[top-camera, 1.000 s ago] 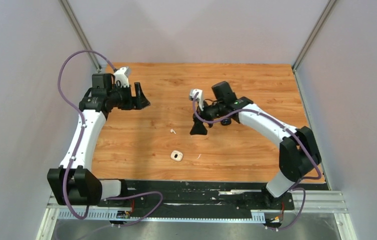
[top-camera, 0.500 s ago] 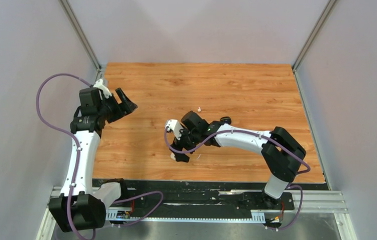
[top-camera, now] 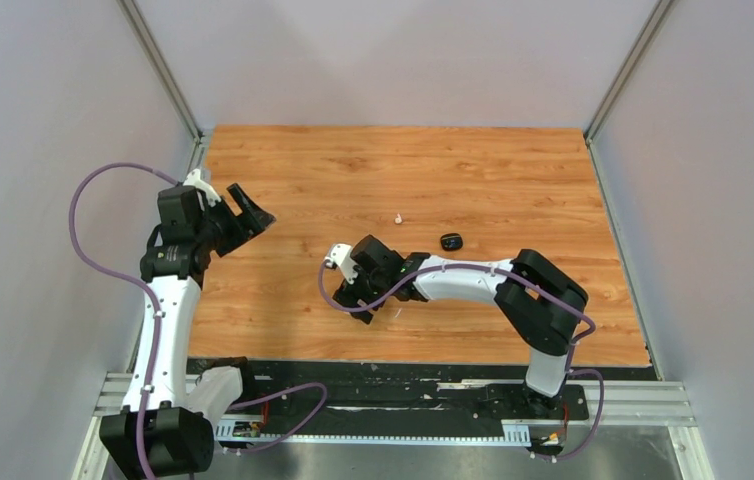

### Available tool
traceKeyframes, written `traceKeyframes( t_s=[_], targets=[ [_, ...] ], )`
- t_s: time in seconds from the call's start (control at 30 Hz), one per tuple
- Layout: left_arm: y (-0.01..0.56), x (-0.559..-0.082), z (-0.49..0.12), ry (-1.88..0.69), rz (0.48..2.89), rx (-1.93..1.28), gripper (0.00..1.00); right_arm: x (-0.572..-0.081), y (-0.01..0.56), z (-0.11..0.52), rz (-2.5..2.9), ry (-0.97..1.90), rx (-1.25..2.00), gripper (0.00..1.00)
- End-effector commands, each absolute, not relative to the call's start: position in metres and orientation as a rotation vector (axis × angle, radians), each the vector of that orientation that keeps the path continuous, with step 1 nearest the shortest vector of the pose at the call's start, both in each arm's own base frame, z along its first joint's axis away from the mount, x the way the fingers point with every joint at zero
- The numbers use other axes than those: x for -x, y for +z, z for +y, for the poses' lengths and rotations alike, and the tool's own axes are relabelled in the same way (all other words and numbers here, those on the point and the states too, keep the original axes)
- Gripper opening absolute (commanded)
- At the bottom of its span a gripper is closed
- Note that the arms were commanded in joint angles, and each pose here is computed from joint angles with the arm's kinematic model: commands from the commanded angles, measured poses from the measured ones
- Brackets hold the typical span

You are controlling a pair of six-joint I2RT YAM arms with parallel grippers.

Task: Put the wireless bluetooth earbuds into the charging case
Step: Pick up the charging case at the center of the board.

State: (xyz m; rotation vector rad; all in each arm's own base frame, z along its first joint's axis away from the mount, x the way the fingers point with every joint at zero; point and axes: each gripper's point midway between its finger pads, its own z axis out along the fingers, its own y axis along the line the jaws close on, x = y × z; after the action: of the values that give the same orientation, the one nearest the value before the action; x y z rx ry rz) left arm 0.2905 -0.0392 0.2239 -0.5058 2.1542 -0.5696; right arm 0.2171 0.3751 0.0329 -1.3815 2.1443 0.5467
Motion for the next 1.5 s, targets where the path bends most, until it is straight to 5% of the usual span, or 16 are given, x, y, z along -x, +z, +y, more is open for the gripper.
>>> traceKeyframes(
  t_s=[0.0,0.6,0.93,1.17,1.47],
  targets=[
    [0.234,-0.292,-0.039,-0.587,2.119,0.524,0.88,-0.223,0.037,0.386,2.068,0.507,1.373,0.77],
    [0.225,-0.288,-0.051,-0.672,2.134,0.517,0.86,-0.209,0.026,0.379,1.978,0.479,1.515,0.61],
    [0.208,-0.284,-0.063,-0.763,2.183,0.512,0.84,-0.223,0.037,0.387,1.800,0.459,1.589,0.05],
    [0.222,-0.296,-0.084,-0.896,2.139,0.345,0.82,-0.272,0.132,0.382,1.520,0.335,1.517,0.00],
    [0.341,-0.306,-0.165,-1.124,1.715,-0.507,0.82,-0.327,0.297,0.344,1.010,0.219,1.376,0.00]
  ],
)
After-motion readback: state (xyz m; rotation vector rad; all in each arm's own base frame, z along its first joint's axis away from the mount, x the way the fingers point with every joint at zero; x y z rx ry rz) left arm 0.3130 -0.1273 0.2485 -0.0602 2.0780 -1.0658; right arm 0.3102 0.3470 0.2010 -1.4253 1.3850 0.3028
